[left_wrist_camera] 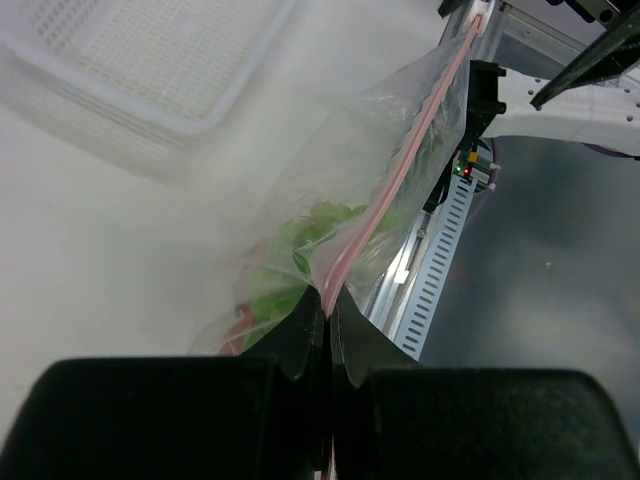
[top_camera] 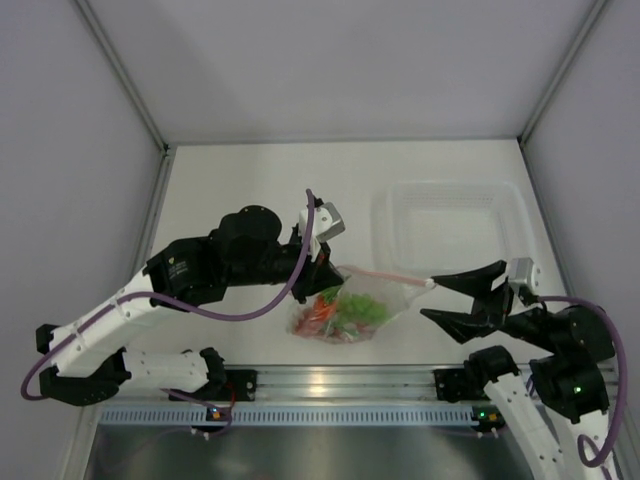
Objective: Open the zip-top bag and remove the fake food
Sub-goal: Pick up the zipper food storage bag at the center of the board, then place the zipper food storage bag at the center of the board.
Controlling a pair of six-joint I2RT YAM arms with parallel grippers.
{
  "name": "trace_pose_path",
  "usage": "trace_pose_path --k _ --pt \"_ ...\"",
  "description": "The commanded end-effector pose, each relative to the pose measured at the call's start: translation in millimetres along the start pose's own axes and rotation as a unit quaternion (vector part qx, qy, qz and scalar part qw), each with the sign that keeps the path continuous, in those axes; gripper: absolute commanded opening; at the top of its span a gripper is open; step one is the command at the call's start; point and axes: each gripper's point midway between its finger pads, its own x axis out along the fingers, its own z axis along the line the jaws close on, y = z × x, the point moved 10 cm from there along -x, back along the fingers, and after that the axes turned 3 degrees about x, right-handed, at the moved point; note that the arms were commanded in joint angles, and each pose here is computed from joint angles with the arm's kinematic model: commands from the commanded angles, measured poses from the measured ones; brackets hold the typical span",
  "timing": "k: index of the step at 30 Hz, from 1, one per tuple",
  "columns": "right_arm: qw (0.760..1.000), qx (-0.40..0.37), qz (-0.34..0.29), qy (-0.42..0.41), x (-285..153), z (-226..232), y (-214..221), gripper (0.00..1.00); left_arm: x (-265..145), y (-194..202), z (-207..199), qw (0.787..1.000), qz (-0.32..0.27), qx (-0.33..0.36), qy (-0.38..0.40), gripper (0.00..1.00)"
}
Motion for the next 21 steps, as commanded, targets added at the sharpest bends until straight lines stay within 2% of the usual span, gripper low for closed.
trace_pose_path --k 1,7,14,19,21 --pt "0.998 -0.048 -0.027 -0.043 1.0 5.3 -7.5 0.60 -18.9 -33.1 -10.0 0.995 -0.094 0.016 0.037 0.00" --pt "0.995 -0.073 -0.035 -0.066 -2.4 11.4 -6.6 0.40 -22.0 -36.9 -12.1 0.993 -0.105 0.018 0.046 0.00" --pt "0.992 -0.085 -0.046 -0.078 -4.3 15.6 -8.2 0.29 -22.0 -38.4 -13.9 0.993 -0.108 0.013 0.055 0.00" --pt "0.993 -0.078 -0.051 -0.078 -2.6 14.5 -8.7 0.10 -19.1 -38.8 -14.1 0.993 -0.106 0.010 0.056 0.00" --pt "0.993 -0.076 -0.051 -0.078 -2.4 14.4 -9.4 0.08 -19.0 -39.7 -14.3 0.992 -0.109 0.009 0.057 0.00"
